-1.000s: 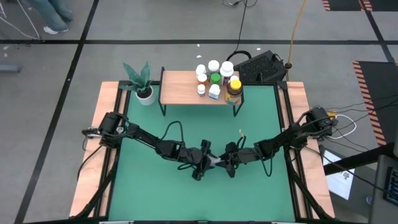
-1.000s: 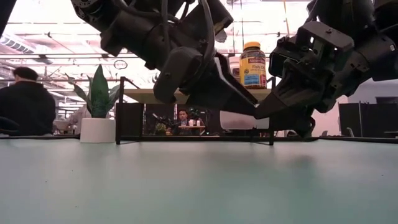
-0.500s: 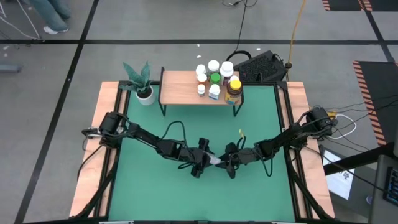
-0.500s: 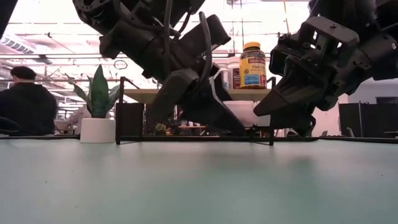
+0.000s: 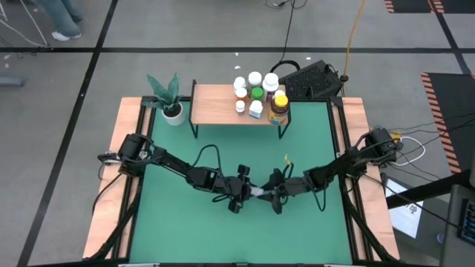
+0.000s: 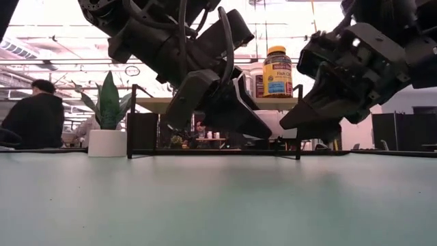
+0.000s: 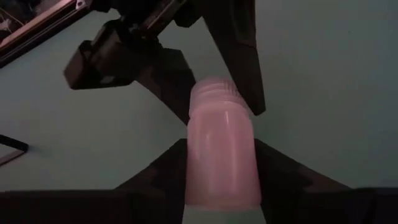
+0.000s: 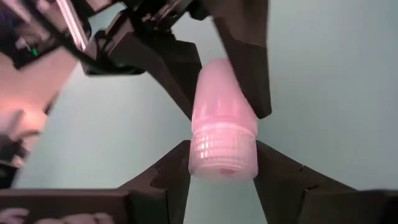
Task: Pick and place medicine bottles onto shelf by color
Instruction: Put the transparent pill bottle on the shelf
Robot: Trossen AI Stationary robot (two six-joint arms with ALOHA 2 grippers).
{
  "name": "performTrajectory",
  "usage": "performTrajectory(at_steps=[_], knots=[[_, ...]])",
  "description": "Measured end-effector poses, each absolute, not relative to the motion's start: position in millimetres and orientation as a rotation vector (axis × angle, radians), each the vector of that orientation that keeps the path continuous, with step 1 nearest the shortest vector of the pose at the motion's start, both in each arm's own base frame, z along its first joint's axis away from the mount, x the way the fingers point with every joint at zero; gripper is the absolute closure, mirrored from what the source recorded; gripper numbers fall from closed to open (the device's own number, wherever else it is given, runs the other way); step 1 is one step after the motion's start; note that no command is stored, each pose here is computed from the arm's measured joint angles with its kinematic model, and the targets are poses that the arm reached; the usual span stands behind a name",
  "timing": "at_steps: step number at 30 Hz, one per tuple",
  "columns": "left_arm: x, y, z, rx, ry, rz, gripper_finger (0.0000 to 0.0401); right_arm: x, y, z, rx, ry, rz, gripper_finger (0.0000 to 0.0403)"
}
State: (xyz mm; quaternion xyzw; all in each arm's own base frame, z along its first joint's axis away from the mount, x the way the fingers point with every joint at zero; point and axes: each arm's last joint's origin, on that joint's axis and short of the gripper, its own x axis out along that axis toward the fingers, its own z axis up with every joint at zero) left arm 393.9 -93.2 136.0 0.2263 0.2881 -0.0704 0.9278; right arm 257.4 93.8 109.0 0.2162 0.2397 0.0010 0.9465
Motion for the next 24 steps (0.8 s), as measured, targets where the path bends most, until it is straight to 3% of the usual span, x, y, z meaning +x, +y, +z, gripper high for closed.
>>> performTrajectory(at_steps=[5,12,24], knots=[[394.6,-93.4,137.9,0.451,0.574,-0.142,0.0246,256.7,97.2,111.3,0.245,0.438,-0.014,0.0218],[397.7,-89.7,140.9,0.368,0.539,-0.139,0.0255,252.2,108.6,112.5,0.174,0.424,0.003,0.0174],[400.6,-86.6,145.5,0.261,0.496,-0.228,0.0256,245.4,116.3,126.5,0.056,0.387,0.078,0.0180]])
